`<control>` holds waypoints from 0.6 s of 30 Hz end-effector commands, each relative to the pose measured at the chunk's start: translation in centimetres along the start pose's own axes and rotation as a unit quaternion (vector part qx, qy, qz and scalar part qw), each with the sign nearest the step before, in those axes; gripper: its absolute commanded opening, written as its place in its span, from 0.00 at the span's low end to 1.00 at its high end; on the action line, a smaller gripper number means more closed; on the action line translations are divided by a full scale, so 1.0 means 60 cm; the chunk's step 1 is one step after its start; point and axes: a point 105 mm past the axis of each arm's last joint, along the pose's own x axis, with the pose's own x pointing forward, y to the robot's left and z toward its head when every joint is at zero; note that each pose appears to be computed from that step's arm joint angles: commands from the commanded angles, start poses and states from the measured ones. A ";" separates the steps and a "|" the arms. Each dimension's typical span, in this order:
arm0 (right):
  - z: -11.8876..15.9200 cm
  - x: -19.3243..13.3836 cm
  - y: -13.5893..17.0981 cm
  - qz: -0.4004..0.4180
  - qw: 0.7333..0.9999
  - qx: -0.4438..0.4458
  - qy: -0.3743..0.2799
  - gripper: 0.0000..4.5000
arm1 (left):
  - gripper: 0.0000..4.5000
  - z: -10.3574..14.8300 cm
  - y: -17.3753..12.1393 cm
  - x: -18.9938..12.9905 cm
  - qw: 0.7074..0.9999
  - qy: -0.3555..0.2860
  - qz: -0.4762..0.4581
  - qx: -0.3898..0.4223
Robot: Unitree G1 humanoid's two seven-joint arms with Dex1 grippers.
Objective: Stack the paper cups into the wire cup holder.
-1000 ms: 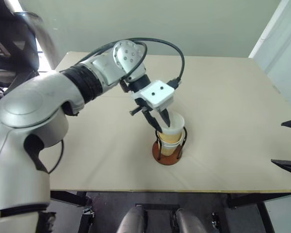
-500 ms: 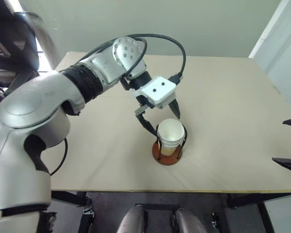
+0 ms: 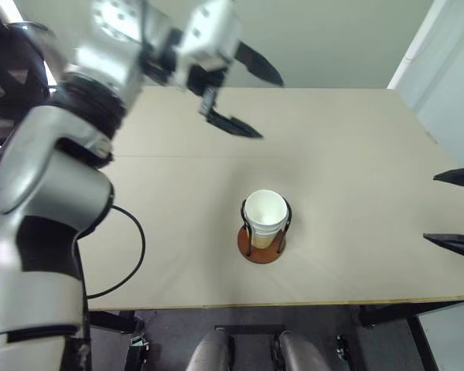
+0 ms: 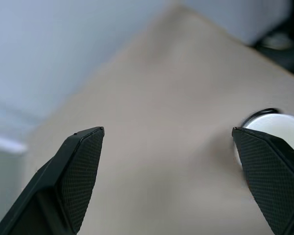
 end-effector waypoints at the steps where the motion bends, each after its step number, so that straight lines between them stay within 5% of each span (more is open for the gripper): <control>1: 0.008 0.014 -0.025 0.019 0.999 -0.030 -0.015 1.00 | 0.99 -0.022 -0.001 -0.117 0.990 0.018 0.126 -0.064; 8: 0.010 0.070 -0.078 0.079 0.993 -0.069 -0.057 1.00 | 0.99 -0.089 -0.118 -0.258 0.926 0.116 0.309 -0.181; 18: 0.024 0.161 -0.126 0.154 0.978 -0.106 -0.093 1.00 | 0.99 -0.101 -0.251 -0.271 0.828 0.146 0.472 -0.264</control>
